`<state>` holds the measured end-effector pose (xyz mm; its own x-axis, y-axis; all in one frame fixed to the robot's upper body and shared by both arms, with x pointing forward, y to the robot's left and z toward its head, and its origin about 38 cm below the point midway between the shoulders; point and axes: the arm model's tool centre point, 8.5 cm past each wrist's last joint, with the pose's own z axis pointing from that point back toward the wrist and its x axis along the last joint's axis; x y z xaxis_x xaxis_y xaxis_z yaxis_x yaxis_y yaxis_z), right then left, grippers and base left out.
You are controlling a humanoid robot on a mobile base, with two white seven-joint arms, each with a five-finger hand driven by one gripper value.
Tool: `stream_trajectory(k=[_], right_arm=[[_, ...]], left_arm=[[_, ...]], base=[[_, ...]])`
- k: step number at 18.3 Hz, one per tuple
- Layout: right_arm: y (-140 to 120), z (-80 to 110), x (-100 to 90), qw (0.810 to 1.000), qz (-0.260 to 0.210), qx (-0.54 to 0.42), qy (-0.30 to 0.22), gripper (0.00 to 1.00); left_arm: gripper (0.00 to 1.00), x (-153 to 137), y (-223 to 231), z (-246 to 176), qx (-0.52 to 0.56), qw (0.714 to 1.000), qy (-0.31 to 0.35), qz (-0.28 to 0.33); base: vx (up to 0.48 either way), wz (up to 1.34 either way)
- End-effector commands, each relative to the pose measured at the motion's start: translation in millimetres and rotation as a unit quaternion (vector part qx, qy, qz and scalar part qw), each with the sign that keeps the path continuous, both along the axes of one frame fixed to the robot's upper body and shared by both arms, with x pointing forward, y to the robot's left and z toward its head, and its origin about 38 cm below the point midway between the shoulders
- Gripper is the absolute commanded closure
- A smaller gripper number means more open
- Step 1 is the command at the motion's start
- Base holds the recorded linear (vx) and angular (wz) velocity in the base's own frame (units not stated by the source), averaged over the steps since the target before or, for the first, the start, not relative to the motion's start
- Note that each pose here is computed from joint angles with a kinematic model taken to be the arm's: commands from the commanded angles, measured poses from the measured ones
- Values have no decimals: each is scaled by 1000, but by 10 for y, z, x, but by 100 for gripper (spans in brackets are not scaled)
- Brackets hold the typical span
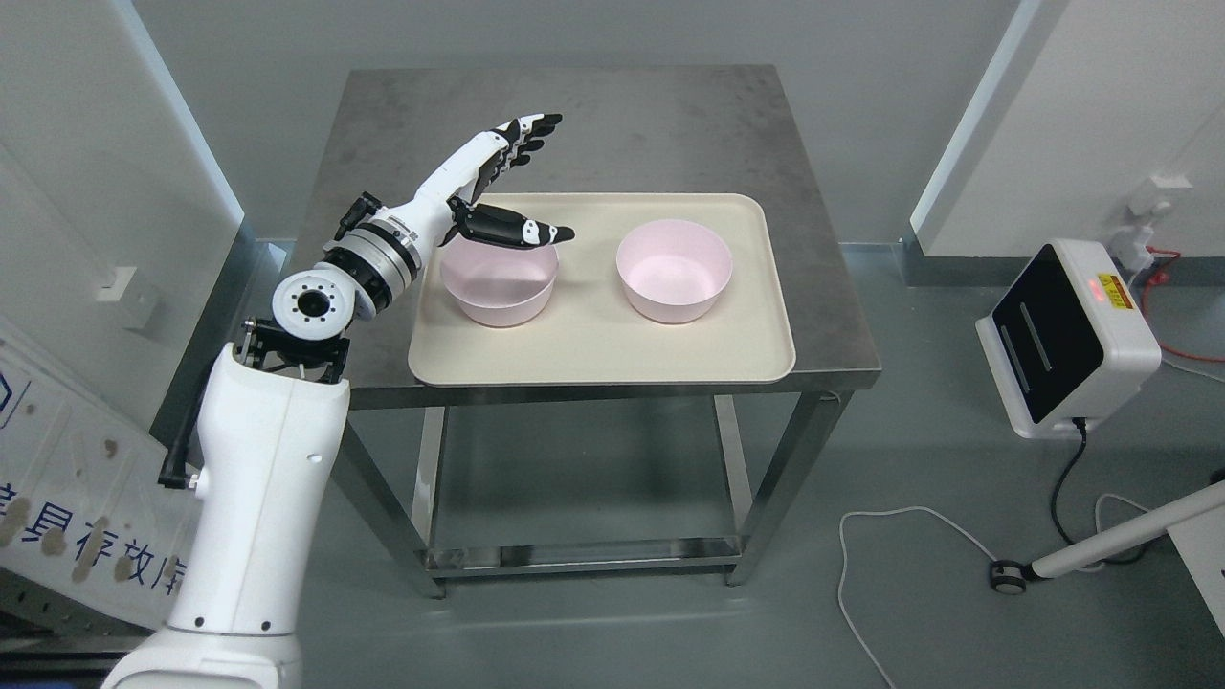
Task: Stack pink IKEA bowls on left shelf middle
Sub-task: 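Reach the left hand toward the pink bowl nearer the left arm, then grasp the rim of the nearer pink bowl with the left hand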
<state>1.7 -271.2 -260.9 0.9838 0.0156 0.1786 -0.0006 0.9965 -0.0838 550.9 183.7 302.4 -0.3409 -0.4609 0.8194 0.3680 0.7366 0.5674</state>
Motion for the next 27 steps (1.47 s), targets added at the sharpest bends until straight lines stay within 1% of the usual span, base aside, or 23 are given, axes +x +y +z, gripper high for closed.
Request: stream_trajectory(k=[1, 6, 8, 13, 15, 18, 20, 23, 25, 27], right_arm=[[-114, 11, -1, 1000, 0, -9, 0, 0], [-113, 11, -1, 1000, 0, -8, 0, 0], [-114, 11, -1, 1000, 0, -9, 0, 0], [-113, 11, -1, 1000, 0, -8, 0, 0], [-115, 11, -1, 1000, -1, -9, 0, 0], [-114, 11, -1, 1000, 0, -9, 0, 0], [-115, 11, -1, 1000, -1, -9, 0, 0], [-114, 11, -1, 1000, 0, -9, 0, 0], [-114, 11, -1, 1000, 0, -9, 0, 0], [-114, 11, -1, 1000, 0, -9, 0, 0]], left_arm=[[12, 226, 171, -363, 107, 991, 74, 28], [12, 194, 841, -335, 142, 984, 74, 76], [12, 147, 1077, -259, 154, 982, 72, 80], [12, 109, 1294, -155, 131, 985, 73, 88], [12, 91, 1251, -230, 142, 983, 90, 68], [17, 70, 1076, -415, 171, 979, 102, 39], [25, 74, 916, -452, 187, 977, 95, 18], [36, 99, 803, -384, 186, 979, 85, 10], [41, 115, 712, -327, 189, 979, 71, 0], [52, 105, 601, -304, 214, 976, 41, -23]], base=[[71, -45], [68, -52], [48, -44], [29, -21], [0, 0], [0, 0], [0, 0], [-4, 7], [0, 0], [0, 0]])
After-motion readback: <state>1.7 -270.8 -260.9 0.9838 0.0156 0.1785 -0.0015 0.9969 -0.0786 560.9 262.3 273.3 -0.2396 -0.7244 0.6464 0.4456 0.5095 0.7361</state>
